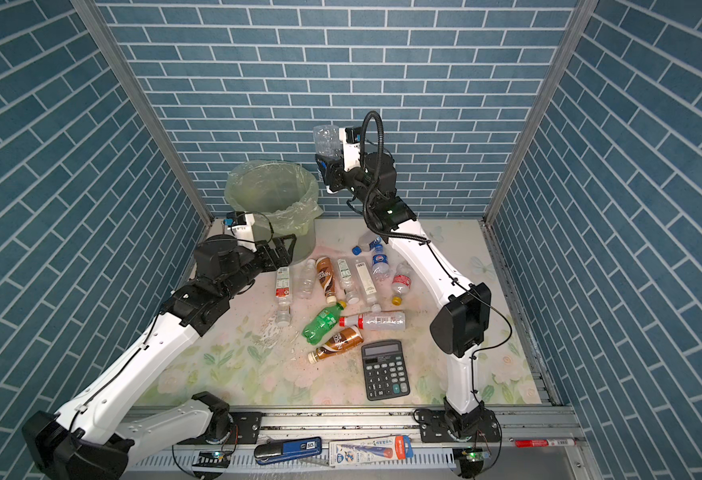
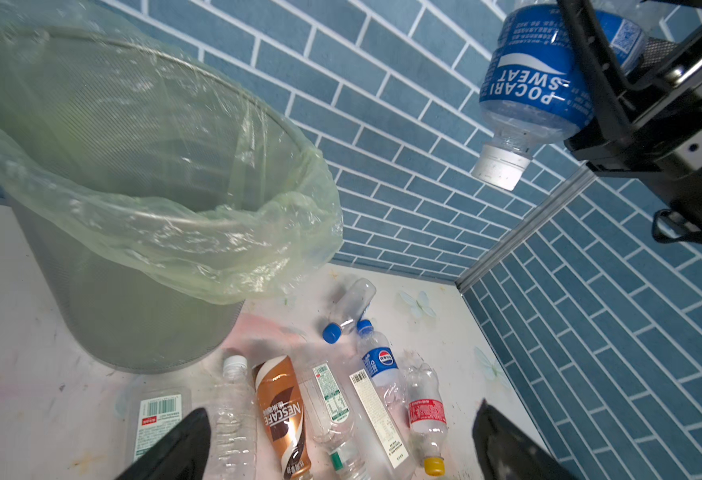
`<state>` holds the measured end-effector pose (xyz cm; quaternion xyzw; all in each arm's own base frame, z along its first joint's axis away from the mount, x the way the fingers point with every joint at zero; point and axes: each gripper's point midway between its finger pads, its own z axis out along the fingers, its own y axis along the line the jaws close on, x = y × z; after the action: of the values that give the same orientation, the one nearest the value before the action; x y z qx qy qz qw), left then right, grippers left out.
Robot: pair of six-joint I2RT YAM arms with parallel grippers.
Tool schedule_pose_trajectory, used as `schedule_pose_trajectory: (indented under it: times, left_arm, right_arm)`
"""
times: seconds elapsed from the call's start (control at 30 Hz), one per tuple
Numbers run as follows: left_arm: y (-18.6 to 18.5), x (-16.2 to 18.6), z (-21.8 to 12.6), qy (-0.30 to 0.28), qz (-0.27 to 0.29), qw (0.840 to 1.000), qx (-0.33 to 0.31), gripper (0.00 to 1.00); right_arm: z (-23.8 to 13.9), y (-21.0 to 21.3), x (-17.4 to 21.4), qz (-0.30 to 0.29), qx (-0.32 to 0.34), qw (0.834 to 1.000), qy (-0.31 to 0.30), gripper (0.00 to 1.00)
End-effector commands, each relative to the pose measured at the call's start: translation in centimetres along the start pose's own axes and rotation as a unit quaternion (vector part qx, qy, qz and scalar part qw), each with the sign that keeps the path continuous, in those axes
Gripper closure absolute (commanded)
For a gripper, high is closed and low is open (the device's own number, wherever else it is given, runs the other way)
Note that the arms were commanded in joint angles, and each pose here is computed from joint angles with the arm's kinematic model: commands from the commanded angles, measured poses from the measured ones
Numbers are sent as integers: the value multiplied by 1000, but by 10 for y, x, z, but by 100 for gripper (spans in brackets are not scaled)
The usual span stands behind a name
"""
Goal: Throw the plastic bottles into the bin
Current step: 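Lift the Pocari Sweat bottle high with the right gripper, then carry the bottle over the bin while the left gripper rises to meet it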
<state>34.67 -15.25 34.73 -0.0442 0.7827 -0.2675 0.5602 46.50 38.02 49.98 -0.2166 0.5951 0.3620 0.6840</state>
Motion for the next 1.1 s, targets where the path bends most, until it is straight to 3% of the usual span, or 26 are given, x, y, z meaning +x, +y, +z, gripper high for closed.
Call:
schedule_pose_trajectory:
  times: [0.0, 0.3, 0.53, 0.6, 0.8, 0.9, 1.0, 1.07]
  left_arm:
    - [8, -28, -14, -43, -7, 999, -10, 1]
    - [26, -58, -21, -66, -45, 997, -10, 1]
    - [36, -63, -25, -73, -46, 996, -18, 1]
    - [39, -62, -24, -73, -48, 996, -20, 1]
    - [46, -57, -22, -67, -51, 996, -29, 1]
    - [49, -51, -20, -61, -55, 996, -29, 1]
    - [52, -44, -17, -54, -59, 996, -31, 1]
    - [53, -42, -15, -52, -61, 996, -29, 1]
  right_arm:
    - [-2, 29, -72, -37, -47, 991, -116, 58]
    - [-25, 45, -143, -61, -56, 958, -274, 61]
    - [-27, 31, -154, -73, -10, 947, -313, 61]
    - [-19, 29, -149, -67, -11, 951, -303, 61]
    - [40, -3, -67, -2, 10, 972, -234, 62]
    - [63, -2, -14, 32, -12, 984, -177, 59]
    - [69, 21, 1, 14, -41, 987, -154, 72]
    - [67, 28, -4, 0, -42, 988, -149, 64]
